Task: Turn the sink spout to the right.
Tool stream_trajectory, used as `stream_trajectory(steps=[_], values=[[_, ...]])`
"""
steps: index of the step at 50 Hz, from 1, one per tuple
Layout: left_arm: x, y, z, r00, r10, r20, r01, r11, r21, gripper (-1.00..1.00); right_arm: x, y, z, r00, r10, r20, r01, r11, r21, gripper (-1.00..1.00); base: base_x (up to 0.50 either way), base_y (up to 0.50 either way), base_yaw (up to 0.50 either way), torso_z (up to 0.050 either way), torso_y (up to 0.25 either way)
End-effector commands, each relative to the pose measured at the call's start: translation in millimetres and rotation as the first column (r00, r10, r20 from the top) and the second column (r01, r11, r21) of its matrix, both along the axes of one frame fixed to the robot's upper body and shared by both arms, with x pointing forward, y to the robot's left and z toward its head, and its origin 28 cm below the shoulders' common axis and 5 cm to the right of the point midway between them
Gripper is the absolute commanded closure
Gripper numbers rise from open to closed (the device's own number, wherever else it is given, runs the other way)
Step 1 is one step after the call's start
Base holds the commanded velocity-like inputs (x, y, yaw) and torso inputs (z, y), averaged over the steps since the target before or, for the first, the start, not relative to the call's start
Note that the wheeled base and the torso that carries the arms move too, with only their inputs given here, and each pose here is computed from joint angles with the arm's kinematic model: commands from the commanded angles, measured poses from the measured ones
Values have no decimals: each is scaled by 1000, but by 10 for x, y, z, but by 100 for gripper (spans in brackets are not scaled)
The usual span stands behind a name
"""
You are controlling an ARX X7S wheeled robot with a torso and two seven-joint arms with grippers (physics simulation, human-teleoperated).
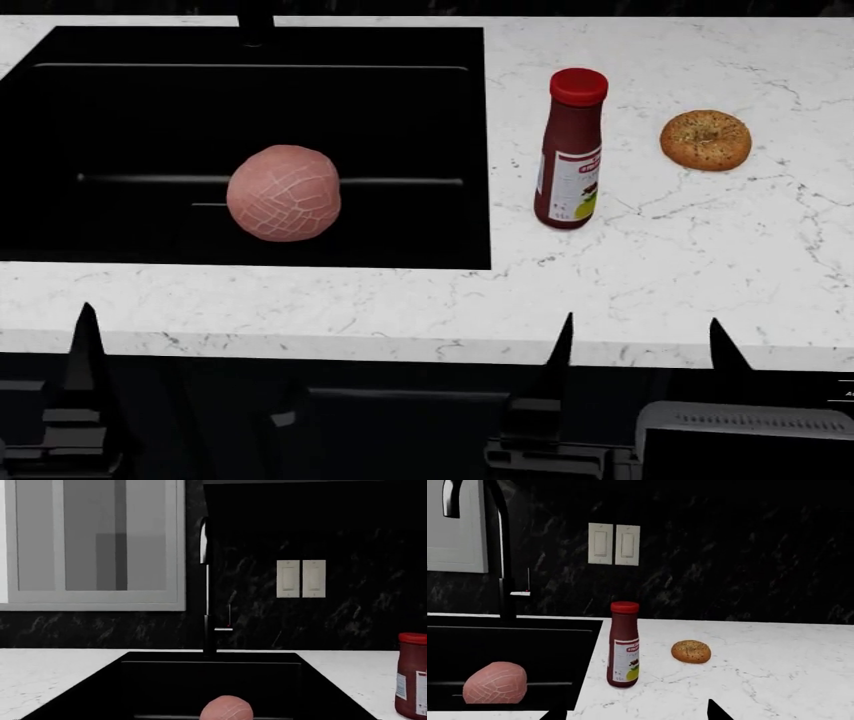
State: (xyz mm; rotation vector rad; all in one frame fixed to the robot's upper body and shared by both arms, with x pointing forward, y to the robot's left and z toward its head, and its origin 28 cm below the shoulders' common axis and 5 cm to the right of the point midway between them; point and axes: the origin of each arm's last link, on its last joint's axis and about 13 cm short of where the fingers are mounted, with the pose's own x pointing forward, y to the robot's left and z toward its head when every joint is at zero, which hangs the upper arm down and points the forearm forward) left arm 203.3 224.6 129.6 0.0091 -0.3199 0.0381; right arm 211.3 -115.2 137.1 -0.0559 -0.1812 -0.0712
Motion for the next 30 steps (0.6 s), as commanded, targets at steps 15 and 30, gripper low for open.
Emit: stream_trajectory(steps=[15, 30], values=[[31, 10, 486, 994, 34, 100, -39, 998, 48, -100, -42, -194, 431, 987, -101, 126, 108, 993, -50, -100, 0, 0, 0, 0, 0], [52, 4, 544, 996, -7, 88, 4, 999, 36, -100, -41, -220, 462, 988, -75, 132, 85, 994, -75, -100, 24, 181, 0, 0, 0]])
